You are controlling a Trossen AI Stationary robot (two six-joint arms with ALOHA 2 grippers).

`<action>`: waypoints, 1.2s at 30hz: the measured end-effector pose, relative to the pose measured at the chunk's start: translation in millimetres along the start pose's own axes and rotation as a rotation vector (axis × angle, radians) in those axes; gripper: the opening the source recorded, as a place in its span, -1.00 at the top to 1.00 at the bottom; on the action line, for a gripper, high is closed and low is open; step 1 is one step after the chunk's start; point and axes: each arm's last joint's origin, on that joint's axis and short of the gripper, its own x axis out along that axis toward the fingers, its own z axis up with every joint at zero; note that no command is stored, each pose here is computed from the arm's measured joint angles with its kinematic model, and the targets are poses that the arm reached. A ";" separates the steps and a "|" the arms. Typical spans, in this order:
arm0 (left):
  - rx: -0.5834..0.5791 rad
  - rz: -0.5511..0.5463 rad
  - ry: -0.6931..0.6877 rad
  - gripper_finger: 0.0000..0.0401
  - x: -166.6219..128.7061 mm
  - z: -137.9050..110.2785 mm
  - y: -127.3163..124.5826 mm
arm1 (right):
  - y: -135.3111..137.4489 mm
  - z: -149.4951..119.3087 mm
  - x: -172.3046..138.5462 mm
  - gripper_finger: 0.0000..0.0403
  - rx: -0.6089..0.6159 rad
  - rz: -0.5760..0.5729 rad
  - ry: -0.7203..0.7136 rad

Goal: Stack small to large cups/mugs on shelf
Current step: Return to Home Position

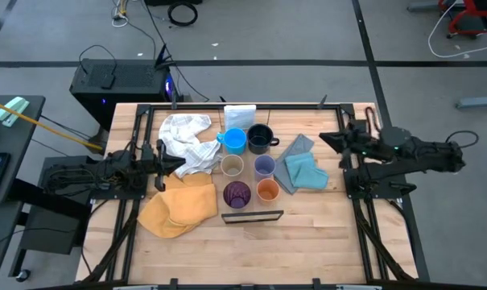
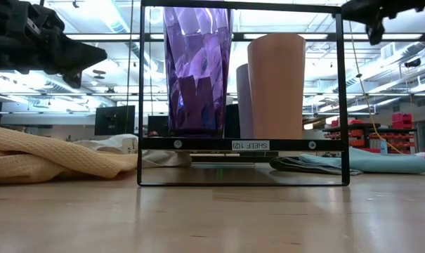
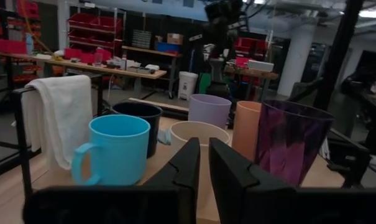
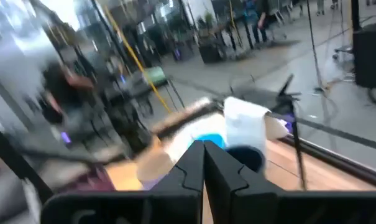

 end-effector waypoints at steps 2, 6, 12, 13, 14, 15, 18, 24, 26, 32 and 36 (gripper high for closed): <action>-0.015 0.014 -0.002 0.78 0.0 0.1 0.4 | 5.5 3.8 8.4 0.92 -0.073 -0.031 0.075; -0.033 0.014 -0.002 0.76 0.0 0.1 0.4 | 13.7 8.0 26.0 0.92 -0.159 -0.118 0.218; -0.031 0.021 0.047 0.78 -0.1 -4.7 1.1 | 9.7 -18.2 41.2 0.98 -0.148 -0.231 0.425; -0.036 0.021 0.052 0.78 -0.2 -5.2 1.1 | 8.4 -22.6 42.4 0.98 -0.138 -0.237 0.429; -0.050 0.021 0.054 0.78 -0.2 -5.2 1.1 | 8.1 -25.3 44.0 0.98 -0.114 -0.233 0.412; -0.058 0.021 0.056 0.77 -0.2 -5.4 1.1 | 8.6 -25.4 45.3 0.98 -0.090 -0.219 0.379; -0.076 0.021 0.052 0.75 -0.2 -5.0 1.1 | 12.8 -15.6 45.7 0.95 -0.043 -0.160 0.259; -0.045 0.023 0.054 0.73 -0.2 -5.3 1.2 | 10.5 -16.6 41.7 0.92 -0.075 -0.175 0.297; -0.047 0.023 0.055 0.73 -0.2 -5.3 1.2 | 7.6 -22.6 40.9 0.94 -0.070 -0.198 0.334; -0.048 0.023 0.059 0.74 -0.2 -5.7 1.2 | -1.8 -42.0 38.3 0.98 -0.034 -0.203 0.312; -0.053 0.024 0.060 0.72 -0.2 -5.7 1.2 | -7.5 -36.8 24.5 0.96 -0.002 -0.198 0.207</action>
